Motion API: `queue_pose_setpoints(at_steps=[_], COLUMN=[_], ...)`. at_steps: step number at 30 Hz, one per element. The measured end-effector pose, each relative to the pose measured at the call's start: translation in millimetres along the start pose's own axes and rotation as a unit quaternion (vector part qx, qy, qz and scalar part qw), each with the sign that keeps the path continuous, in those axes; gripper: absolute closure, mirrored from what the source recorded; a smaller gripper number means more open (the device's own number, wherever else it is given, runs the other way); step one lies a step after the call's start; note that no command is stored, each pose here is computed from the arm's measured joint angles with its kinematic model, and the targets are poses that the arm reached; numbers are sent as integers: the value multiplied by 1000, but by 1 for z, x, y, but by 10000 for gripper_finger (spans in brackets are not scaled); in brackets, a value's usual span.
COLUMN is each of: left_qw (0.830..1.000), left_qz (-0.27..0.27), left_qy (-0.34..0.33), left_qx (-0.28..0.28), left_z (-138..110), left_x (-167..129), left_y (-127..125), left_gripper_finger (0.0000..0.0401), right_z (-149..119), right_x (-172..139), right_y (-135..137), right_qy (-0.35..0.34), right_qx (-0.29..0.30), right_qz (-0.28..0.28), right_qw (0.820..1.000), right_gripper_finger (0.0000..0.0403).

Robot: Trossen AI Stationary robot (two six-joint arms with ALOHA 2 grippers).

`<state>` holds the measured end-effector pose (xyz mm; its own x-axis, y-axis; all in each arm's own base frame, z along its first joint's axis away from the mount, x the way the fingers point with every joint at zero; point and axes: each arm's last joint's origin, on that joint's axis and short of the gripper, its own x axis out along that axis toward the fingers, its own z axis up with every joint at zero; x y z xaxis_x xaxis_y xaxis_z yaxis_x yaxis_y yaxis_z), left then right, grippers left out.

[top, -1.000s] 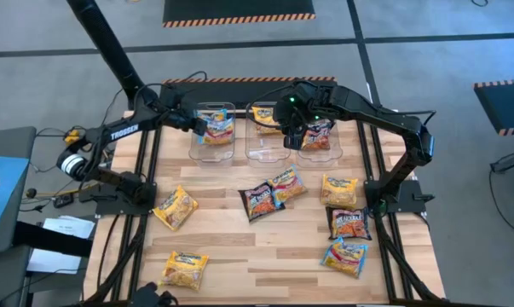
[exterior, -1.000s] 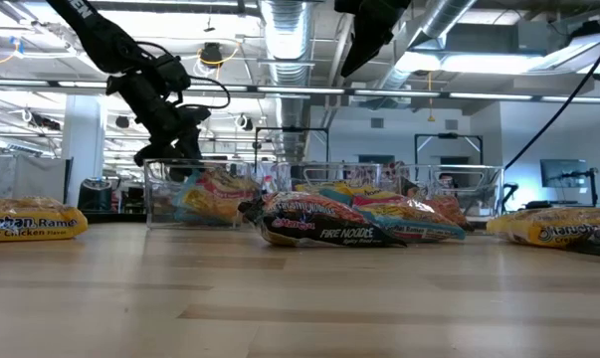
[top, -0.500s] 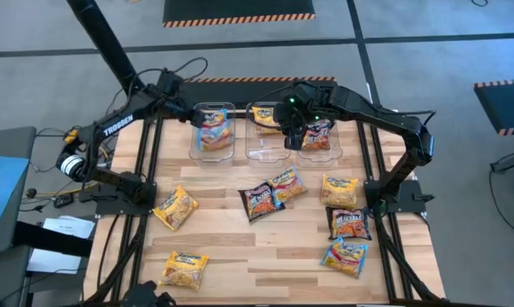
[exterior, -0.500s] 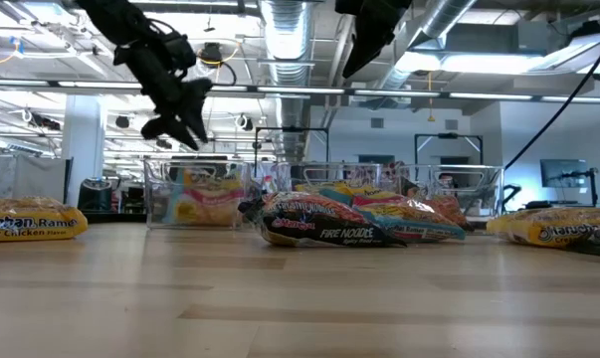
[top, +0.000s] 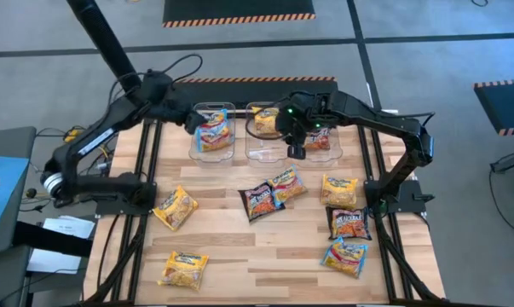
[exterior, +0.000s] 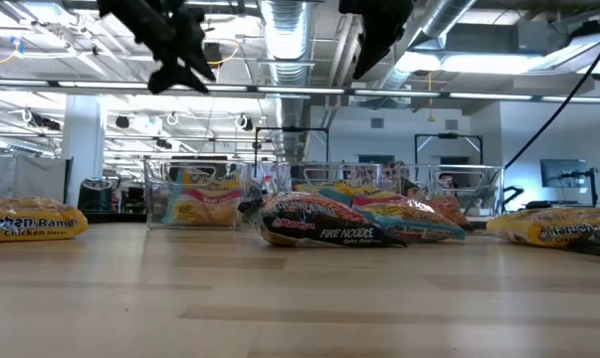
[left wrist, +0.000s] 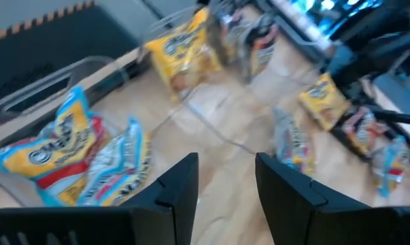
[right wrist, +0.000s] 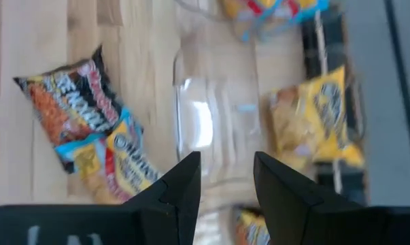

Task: Sort Maruchan noodles
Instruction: Put the yellow noodle pack into the middle transparent bin

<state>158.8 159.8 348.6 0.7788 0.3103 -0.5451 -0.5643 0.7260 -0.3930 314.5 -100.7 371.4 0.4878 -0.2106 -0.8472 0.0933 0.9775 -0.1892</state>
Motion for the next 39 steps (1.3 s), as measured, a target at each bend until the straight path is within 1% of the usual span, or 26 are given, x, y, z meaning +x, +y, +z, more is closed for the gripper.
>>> queue_pose_setpoints(at_steps=[6, 10, 12, 16, 19, 23, 26, 31, 33, 36, 39], left_qw=[998, 998, 998, 998, 999, 998, 997, 995, 994, 994, 993], left_qz=[-16, -16, -25, -36, -39, -41, -47, -58, -58, -57, -58], left_qy=[-44, -51, -47, -30, -13, 19, 33, 38, 42, 45, 45], left_qx=[30, 30, 31, 38, 35, 38, 52, 72, 81, 87, 88], left_z=[-10, -18, -22, -29, -33, -40, -43, -46, -47, -48, -48], left_x=[-30, -43, -48, -52, -52, -51, -51, -51, -51, -50, -50], left_y=[-35, -47, -52, -57, -60, -62, -65, -69, -70, -70, -71], left_gripper_finger=[269, 269, 269, 269, 269, 269, 269, 269, 269, 269, 269], right_z=[-15, -24, -27, -34, -38, -39, -45, -60, -67, -76, -82], right_x=[-1, -4, -4, -4, -4, -1, 6, 21, 20, 14, 1], right_y=[7, 13, 18, 31, 43, 61, 75, 101, 110, 121, 123], right_qy=[79, 130, 153, 199, 232, 251, 277, 332, 341, 334, 293], right_qx=[56, 97, 119, 144, 155, 167, 175, 176, 167, 168, 189], right_qz=[22, 57, 74, 99, 100, 107, 123, 118, 117, 116, 110], right_qw=[995, 985, 978, 964, 955, 947, 937, 919, 918, 920, 931], right_gripper_finger=[243, 243, 243, 243, 243, 243, 243, 243, 243, 243, 243])
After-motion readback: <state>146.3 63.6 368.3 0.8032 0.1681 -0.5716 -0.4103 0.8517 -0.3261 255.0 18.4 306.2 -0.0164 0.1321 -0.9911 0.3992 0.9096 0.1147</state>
